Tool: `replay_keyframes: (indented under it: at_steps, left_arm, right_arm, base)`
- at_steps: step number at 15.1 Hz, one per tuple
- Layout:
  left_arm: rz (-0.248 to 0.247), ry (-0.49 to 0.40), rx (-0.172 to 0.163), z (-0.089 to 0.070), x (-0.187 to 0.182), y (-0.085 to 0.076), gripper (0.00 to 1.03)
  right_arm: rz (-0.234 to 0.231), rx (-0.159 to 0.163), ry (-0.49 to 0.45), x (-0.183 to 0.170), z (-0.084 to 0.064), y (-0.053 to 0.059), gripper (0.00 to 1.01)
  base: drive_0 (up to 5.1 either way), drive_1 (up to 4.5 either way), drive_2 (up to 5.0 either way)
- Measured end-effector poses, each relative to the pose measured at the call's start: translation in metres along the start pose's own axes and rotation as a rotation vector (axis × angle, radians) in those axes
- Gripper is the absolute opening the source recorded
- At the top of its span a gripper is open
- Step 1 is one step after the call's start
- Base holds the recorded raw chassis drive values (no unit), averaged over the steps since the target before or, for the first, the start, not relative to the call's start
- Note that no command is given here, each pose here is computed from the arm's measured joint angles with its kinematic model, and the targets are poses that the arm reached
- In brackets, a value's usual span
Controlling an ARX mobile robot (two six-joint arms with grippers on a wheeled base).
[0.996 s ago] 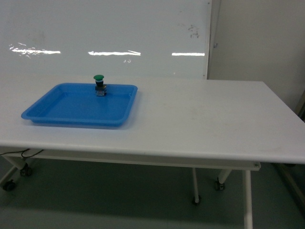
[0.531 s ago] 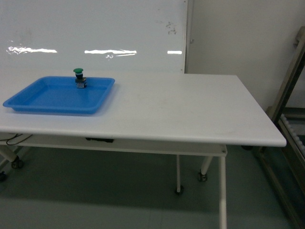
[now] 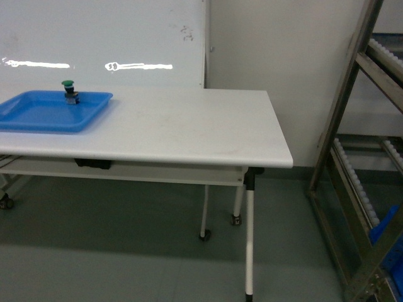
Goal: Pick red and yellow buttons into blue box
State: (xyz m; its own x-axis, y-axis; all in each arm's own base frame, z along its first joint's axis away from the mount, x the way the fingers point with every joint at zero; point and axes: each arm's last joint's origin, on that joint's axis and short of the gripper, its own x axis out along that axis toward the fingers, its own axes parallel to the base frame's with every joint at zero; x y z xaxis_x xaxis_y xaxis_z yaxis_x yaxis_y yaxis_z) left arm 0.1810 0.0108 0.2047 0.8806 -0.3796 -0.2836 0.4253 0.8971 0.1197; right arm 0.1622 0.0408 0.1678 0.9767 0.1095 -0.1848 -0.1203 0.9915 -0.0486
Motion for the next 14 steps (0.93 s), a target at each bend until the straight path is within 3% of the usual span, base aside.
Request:
replay_keyframes:
  at_steps: [14]
  left_arm:
    - [0.0, -0.001, 0.001, 0.0002, 0.0, 0.0, 0.24]
  right_arm:
    - [0.0, 0.0, 0.0, 0.0, 0.0, 0.0, 0.3]
  base:
    - [4.3, -4.33, 0.6]
